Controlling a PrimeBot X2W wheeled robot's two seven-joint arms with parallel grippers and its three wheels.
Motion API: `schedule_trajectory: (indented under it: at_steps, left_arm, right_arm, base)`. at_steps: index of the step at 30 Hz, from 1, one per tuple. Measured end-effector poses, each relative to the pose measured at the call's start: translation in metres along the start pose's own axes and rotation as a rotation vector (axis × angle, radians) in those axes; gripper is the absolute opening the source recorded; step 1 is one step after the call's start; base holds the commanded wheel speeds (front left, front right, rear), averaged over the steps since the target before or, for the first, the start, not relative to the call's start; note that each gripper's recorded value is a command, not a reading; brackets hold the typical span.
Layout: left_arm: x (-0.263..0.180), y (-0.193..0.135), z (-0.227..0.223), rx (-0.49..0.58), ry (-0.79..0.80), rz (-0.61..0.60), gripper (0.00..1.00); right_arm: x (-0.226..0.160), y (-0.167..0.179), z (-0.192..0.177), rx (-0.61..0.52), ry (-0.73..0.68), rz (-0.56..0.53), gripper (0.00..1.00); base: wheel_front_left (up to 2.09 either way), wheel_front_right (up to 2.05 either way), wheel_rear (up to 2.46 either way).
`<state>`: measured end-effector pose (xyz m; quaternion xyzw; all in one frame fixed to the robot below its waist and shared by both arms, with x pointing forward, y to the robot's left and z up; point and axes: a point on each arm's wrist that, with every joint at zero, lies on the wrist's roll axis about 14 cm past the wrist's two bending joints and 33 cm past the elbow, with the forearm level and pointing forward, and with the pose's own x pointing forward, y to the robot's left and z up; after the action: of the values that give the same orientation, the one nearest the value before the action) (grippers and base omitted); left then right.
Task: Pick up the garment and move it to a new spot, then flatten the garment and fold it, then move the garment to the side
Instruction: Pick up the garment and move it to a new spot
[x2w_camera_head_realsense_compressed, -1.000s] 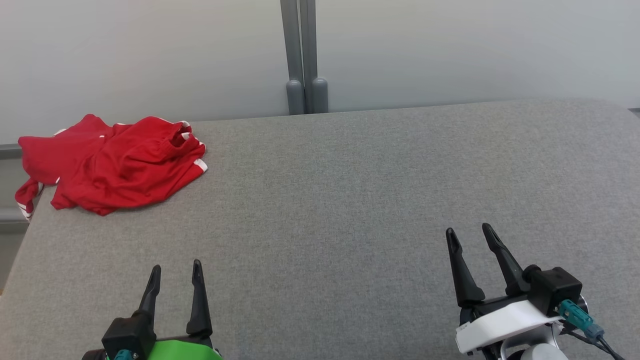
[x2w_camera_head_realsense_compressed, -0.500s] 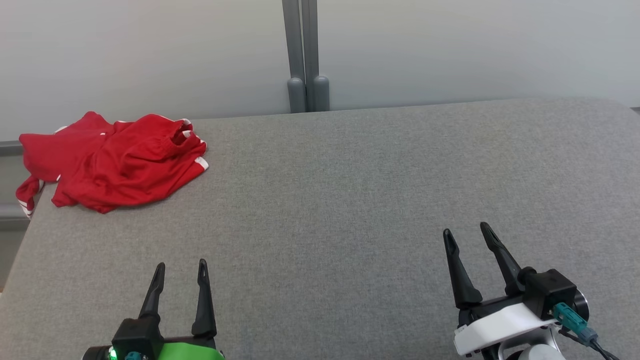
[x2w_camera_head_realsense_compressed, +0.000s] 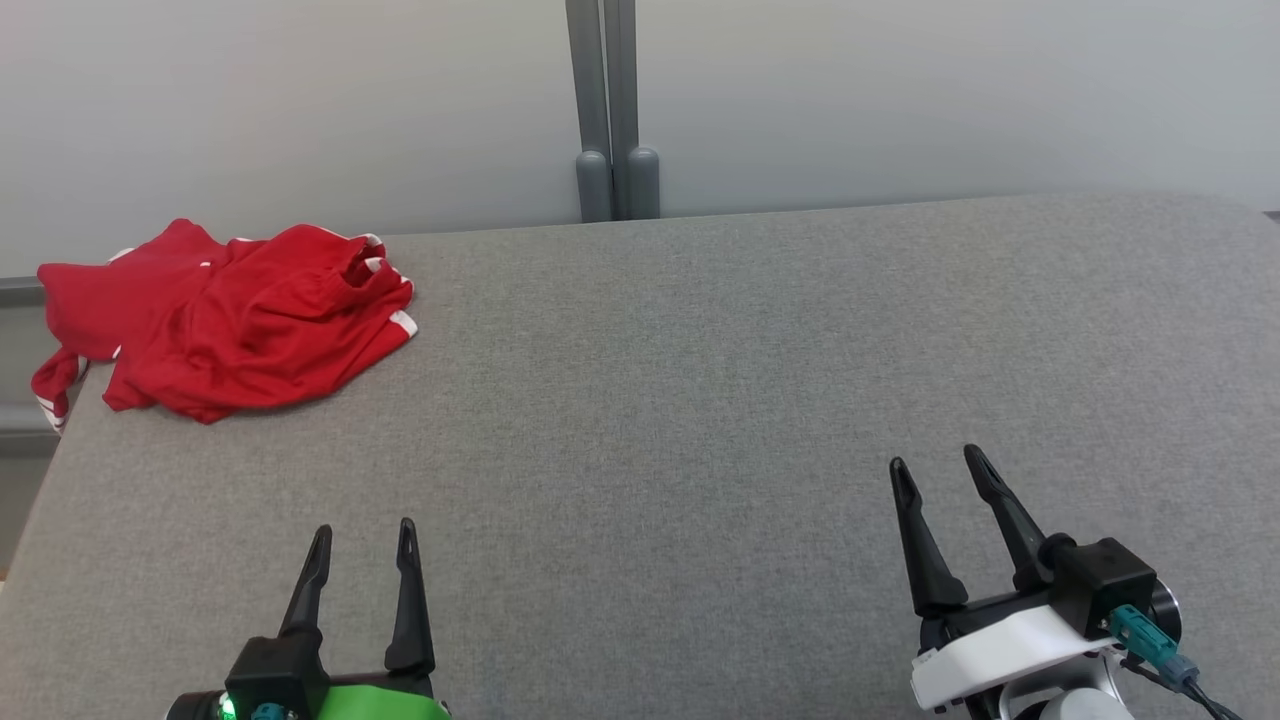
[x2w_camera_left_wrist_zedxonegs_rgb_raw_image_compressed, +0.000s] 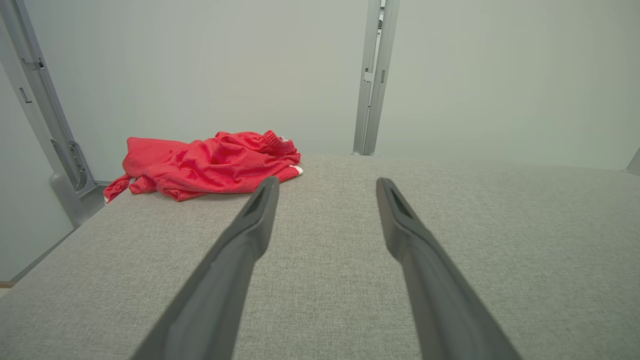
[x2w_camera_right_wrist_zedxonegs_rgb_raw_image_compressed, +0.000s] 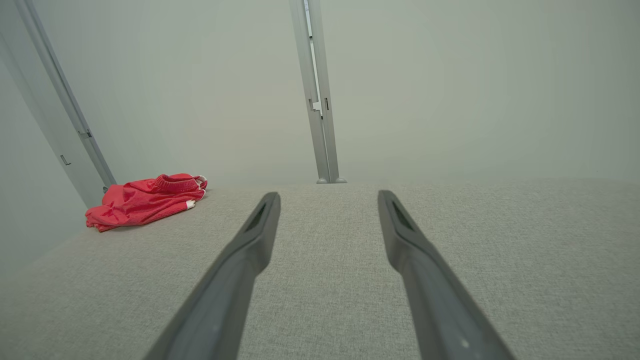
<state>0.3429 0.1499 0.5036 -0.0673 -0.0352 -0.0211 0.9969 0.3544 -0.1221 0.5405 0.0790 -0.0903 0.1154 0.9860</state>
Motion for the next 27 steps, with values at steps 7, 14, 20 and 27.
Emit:
schedule_trajectory:
  at_steps: [7,14,20,27]
  left_arm:
    - [-0.005,0.009,0.004,0.003,-0.013,0.030,1.00]
    - [-0.023,0.040,0.012,0.021,-0.035,0.133,1.00]
    - [-0.048,0.073,0.018,0.035,-0.051,0.247,1.00]
    - [-0.079,0.103,0.022,0.049,-0.061,0.364,1.00]
  right_arm:
    - [0.006,0.005,-0.001,0.007,-0.001,0.020,1.00]
    - [0.021,0.035,-0.006,0.033,0.008,0.117,1.00]
    - [0.034,0.070,-0.013,0.062,0.025,0.225,1.00]
    - [0.045,0.110,-0.021,0.087,0.045,0.343,1.00]
  base:
    - [0.00,0.00,0.00]
    - [0.00,0.00,0.00]
    - [0.00,0.00,0.00]
    - [0.00,0.00,0.00]
